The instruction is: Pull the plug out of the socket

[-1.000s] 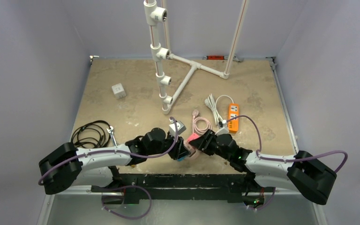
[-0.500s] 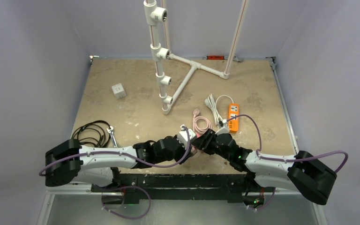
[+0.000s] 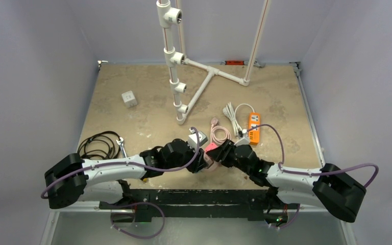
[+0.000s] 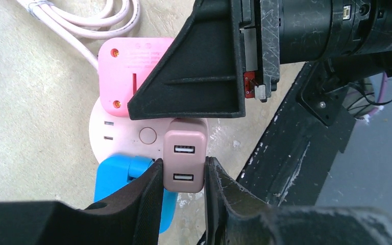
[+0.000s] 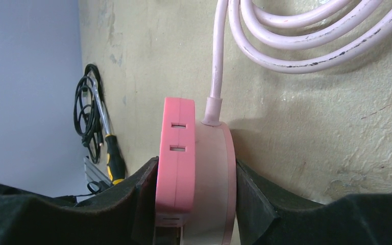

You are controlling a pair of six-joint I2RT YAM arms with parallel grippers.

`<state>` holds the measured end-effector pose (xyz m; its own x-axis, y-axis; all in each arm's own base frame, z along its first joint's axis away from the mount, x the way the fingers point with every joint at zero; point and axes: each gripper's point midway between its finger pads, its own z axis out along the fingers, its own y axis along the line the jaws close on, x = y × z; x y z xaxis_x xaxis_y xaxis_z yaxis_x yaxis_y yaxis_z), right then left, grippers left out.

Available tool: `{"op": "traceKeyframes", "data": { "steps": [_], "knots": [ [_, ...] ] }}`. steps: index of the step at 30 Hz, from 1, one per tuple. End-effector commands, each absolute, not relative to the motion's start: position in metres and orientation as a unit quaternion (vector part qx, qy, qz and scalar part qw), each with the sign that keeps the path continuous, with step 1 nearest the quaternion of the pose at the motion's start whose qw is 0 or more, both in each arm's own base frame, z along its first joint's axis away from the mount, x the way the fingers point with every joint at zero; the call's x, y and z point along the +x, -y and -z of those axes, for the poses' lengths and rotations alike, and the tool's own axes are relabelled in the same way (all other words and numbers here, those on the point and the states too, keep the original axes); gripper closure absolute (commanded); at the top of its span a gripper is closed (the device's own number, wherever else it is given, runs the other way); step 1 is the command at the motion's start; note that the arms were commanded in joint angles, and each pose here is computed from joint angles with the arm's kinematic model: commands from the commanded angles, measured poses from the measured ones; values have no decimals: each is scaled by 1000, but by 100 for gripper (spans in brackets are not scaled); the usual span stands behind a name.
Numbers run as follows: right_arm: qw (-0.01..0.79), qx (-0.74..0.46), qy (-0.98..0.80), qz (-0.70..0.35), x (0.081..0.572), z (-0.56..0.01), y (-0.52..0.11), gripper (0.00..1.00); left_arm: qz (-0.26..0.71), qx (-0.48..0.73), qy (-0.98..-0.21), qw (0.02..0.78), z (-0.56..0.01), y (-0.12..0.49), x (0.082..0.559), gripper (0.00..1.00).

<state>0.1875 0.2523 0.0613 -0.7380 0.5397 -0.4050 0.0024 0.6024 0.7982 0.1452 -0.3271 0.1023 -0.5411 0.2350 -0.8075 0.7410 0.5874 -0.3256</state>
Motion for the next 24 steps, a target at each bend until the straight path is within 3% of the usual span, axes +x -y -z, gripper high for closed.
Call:
{"op": "traceKeyframes", "data": {
  "steps": [1,18,24],
  "knots": [
    [319,141,-862,-369,179,-39,-239,100,337,259,-819,384,-109,312,167,100],
    [321,147,-864,-360,182,-38,-238,100,193,329,-804,457,-108,318,152,100],
    [324,150,-865,-353,183,-37,-235,100,240,314,-797,458,-120,321,149,100]
  ]
}}
